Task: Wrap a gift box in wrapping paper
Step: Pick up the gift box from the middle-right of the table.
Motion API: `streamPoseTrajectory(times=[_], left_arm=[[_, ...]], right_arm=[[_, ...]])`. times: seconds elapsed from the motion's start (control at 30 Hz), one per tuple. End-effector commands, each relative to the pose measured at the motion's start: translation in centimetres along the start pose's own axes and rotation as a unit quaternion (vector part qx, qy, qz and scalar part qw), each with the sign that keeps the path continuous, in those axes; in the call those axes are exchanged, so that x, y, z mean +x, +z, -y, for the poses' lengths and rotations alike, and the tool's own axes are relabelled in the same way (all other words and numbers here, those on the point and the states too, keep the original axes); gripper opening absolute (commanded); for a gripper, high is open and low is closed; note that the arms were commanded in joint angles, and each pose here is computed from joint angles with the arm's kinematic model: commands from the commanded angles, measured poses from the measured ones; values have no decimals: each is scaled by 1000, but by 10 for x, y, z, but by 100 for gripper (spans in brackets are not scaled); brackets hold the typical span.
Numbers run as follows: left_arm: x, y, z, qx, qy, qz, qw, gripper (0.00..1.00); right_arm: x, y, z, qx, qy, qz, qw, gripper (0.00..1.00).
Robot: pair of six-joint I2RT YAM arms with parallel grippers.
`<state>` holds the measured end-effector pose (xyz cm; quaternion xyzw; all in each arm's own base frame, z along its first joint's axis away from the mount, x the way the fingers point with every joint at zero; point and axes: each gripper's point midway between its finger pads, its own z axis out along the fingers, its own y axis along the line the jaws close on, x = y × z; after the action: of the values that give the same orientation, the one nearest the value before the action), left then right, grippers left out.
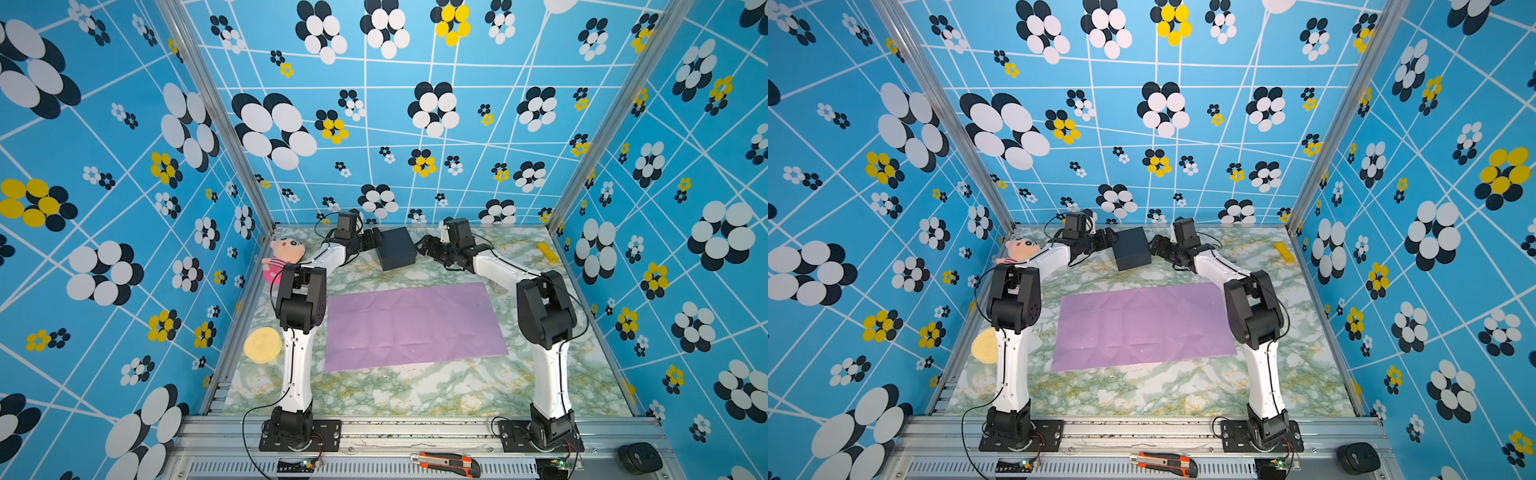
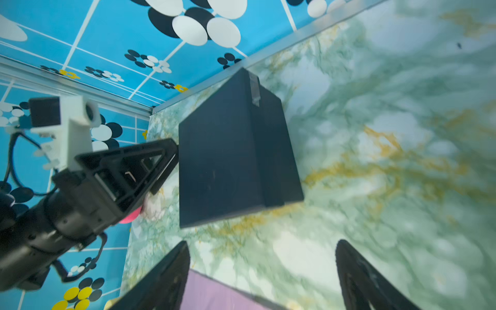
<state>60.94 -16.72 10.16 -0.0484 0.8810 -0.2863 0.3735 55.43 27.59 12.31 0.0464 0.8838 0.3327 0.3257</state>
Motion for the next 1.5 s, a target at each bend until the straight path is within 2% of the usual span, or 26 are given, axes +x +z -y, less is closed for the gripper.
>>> streamPoseTrajectory(times=[0.0, 0.17, 0.43, 0.67, 1.13, 1.47], left_arm=[[-3, 10, 0, 13, -10, 5, 1000, 87], [2, 17, -2, 19, -13, -4, 1000, 86], [14, 26, 8, 39, -12, -20, 999, 81], [30, 24, 24, 56, -3, -42, 998, 78], [67, 7, 58, 84, 9, -76, 994, 76], [89, -3, 75, 102, 2, -95, 990, 75]], right_arm=[[3, 20, -7, -28, -21, -37, 999, 85], [2, 49, -12, -61, -9, -50, 997, 82], [6, 69, -20, -94, 0, -68, 993, 73], [21, 57, -25, -94, 8, -80, 992, 68], [47, 23, -25, -85, 28, -77, 993, 67], [53, 7, -36, -80, 30, -63, 994, 66]])
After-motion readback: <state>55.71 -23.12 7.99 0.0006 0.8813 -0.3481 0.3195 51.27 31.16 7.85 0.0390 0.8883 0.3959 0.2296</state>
